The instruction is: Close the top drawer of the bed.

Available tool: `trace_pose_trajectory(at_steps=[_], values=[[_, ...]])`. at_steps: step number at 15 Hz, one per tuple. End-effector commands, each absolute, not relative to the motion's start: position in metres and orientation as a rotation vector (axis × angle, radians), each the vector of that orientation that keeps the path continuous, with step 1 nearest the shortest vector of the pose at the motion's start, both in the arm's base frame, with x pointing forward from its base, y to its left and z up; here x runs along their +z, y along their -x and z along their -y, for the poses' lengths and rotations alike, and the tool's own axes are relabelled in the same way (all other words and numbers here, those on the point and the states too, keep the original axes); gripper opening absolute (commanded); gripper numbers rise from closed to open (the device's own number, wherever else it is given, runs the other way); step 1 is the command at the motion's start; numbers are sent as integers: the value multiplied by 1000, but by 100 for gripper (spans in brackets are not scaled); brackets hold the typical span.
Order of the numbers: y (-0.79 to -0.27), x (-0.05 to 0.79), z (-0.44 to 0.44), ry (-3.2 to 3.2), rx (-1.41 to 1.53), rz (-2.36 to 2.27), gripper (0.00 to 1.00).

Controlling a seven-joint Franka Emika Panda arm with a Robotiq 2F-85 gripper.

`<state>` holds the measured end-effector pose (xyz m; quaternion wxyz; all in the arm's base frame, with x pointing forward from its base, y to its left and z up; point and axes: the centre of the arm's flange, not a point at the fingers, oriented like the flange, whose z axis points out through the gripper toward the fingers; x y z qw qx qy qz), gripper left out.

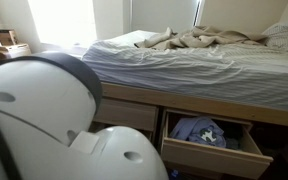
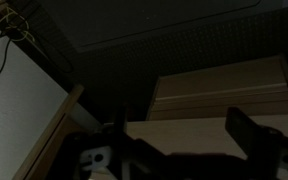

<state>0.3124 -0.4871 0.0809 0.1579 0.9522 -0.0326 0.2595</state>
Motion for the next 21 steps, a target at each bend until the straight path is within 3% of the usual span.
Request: trace_pose_trajectory(at_steps=[1, 7, 16, 21], values=[[-311, 80, 485, -2729, 742, 91, 100], [-320, 74, 477, -2772, 708, 34, 100], [-499, 145, 414, -2804, 810, -228, 100], [-508, 149, 405, -2812, 800, -242, 100]])
